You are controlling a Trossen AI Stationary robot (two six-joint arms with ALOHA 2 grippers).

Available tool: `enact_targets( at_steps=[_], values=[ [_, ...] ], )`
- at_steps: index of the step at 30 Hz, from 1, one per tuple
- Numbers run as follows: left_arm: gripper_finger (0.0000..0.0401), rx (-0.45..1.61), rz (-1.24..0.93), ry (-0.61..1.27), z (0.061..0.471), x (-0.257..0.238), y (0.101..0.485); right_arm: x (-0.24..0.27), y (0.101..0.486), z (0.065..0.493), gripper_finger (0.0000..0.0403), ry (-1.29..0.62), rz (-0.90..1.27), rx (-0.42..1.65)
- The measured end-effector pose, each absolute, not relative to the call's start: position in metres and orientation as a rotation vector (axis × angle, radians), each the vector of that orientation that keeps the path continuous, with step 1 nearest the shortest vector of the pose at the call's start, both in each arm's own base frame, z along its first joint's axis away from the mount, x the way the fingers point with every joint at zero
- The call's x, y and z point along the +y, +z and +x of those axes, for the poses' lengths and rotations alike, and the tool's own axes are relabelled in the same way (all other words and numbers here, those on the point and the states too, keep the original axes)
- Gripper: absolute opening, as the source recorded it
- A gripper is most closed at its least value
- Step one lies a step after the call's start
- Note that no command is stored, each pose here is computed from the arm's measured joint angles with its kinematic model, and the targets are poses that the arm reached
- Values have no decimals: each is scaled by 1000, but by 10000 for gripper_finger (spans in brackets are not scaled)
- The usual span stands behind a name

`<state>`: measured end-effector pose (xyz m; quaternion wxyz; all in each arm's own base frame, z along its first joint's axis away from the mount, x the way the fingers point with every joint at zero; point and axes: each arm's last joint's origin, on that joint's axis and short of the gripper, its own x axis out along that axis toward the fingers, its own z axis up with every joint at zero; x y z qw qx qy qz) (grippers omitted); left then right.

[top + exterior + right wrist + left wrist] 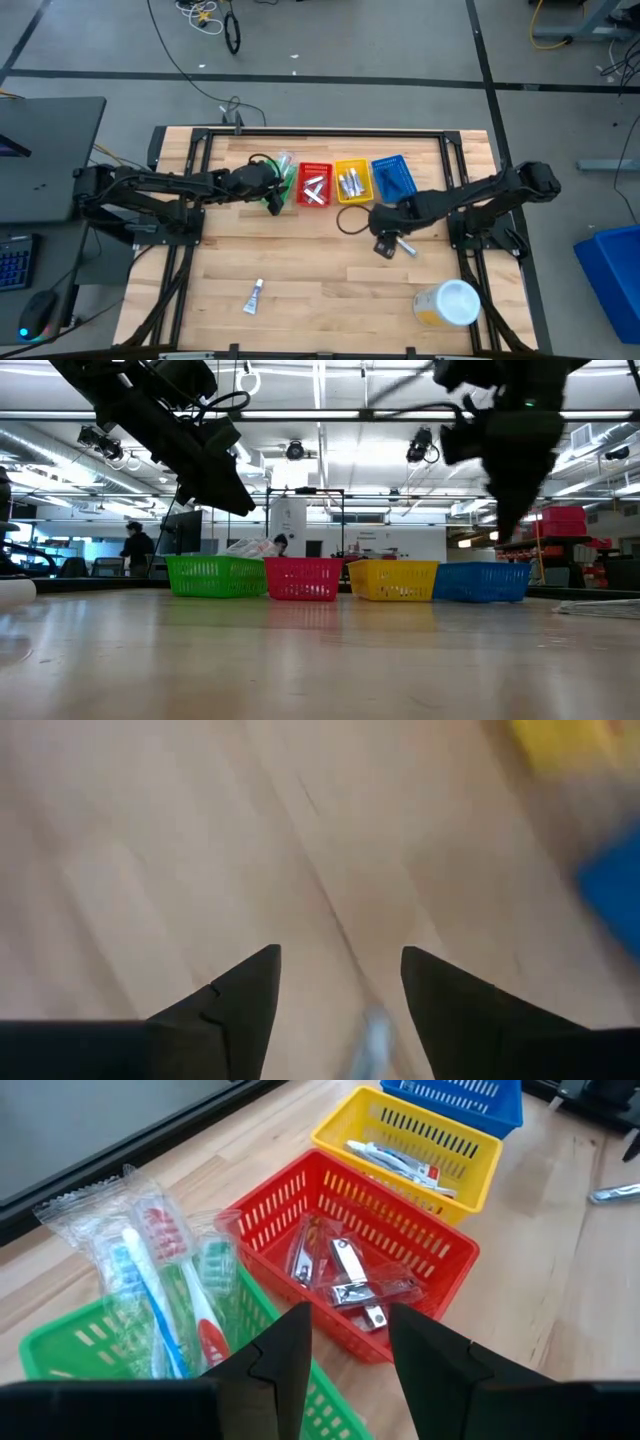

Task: Pick & Place Travel size toiletries
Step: Put the silver nail cutter into the red bin

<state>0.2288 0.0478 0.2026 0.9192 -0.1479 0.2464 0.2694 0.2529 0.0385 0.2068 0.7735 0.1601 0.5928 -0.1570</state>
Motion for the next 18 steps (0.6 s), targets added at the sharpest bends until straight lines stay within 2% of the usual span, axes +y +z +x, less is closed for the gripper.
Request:
enact_targets(
  at_steps=[5,10,18],
  values=[
    [142,506,-302,559,229,48,203,40,189,230,229,-513,487,1437],
    [142,508,-296,558,229,48,202,43,168,216,236,-508,619,1544],
    [142,512,-288,552,229,48,202,43,140,200,231,-508,634,1556]
  ],
)
